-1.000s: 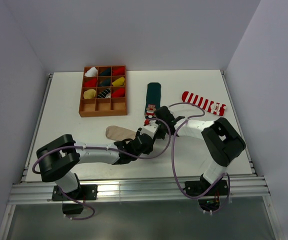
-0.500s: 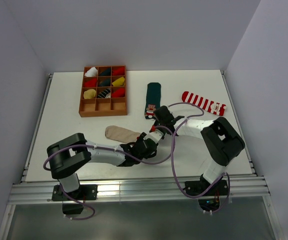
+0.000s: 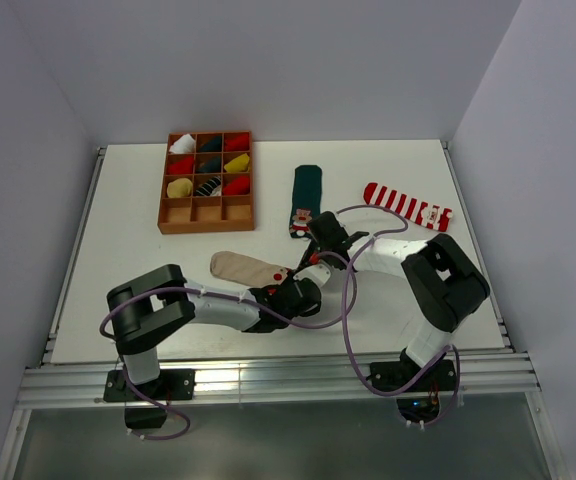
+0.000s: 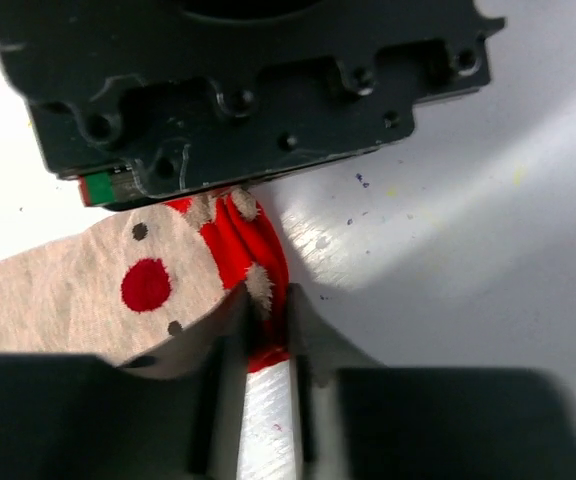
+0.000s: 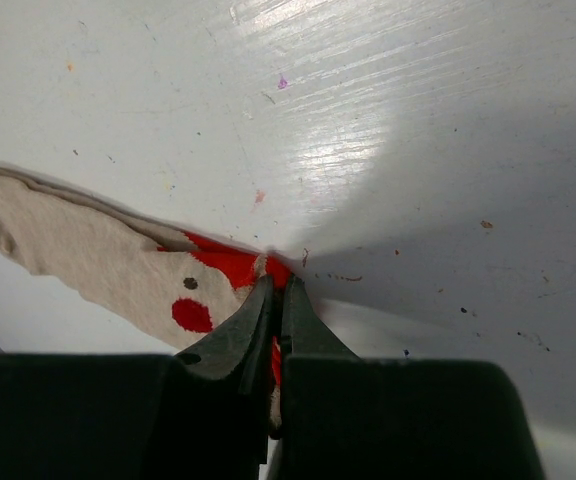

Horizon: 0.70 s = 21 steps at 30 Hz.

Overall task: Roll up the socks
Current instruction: Roll the sock at the center of the board.

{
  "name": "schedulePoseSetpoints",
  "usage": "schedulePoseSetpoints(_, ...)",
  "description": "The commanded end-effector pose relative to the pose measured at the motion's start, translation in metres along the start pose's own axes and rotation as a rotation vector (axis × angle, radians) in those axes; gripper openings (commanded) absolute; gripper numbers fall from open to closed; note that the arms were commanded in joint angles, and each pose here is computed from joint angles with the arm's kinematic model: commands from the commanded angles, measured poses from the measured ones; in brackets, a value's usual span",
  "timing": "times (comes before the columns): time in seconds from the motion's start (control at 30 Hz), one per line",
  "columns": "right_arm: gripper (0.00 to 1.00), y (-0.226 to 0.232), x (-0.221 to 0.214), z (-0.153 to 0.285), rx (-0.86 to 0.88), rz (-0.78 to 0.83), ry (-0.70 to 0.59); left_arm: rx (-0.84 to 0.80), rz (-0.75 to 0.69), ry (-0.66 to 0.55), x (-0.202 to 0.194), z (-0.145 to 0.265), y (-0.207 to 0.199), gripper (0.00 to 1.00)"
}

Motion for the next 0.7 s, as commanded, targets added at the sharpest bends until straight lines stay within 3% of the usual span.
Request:
schedulePoseSetpoints(0.0, 0.0, 0.005, 0.003, 0.003, -0.008, 0.011, -0.011, -0.013, -0.044, 0.039, -0.005, 0.001, -0.005, 0.16)
schedulePoseSetpoints(0.03, 0.0, 0.005, 0.003, 0.003, -0.006, 0.012, -0.013, -0.014, -0.039, 0.04, -0.005, 0.002, -0.005, 0.04)
schedulePoseSetpoints(0.07, 0.0, 0.005, 0.005, 0.004, -0.002, 0.007, -0.016, -0.014, -0.033, 0.041, -0.005, 0.002, -0.005, 0.0)
schedulePoseSetpoints(0.3, 0.03, 0.012, 0.006, 0.011, 0.063, 0.02, -0.017, -0.007, 0.034, 0.045, 0.003, 0.007, -0.003, 0.0)
schedulePoseSetpoints(0.67, 0.32, 0.026, 0.018, 0.04, 0.286, 0.003, -0.095, -0.163, 0.427, -0.008, 0.017, 0.024, 0.032, 0.0)
Point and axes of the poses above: each gripper's point midway between its finger pads, its own z axis back along the fingers, its own y axis along the line the jaws close on, x = y × z, the point moved 8 cm from there along z, back along the fingers, and after that the axes turned 15 degrees about -z, right-handed, at the moved point
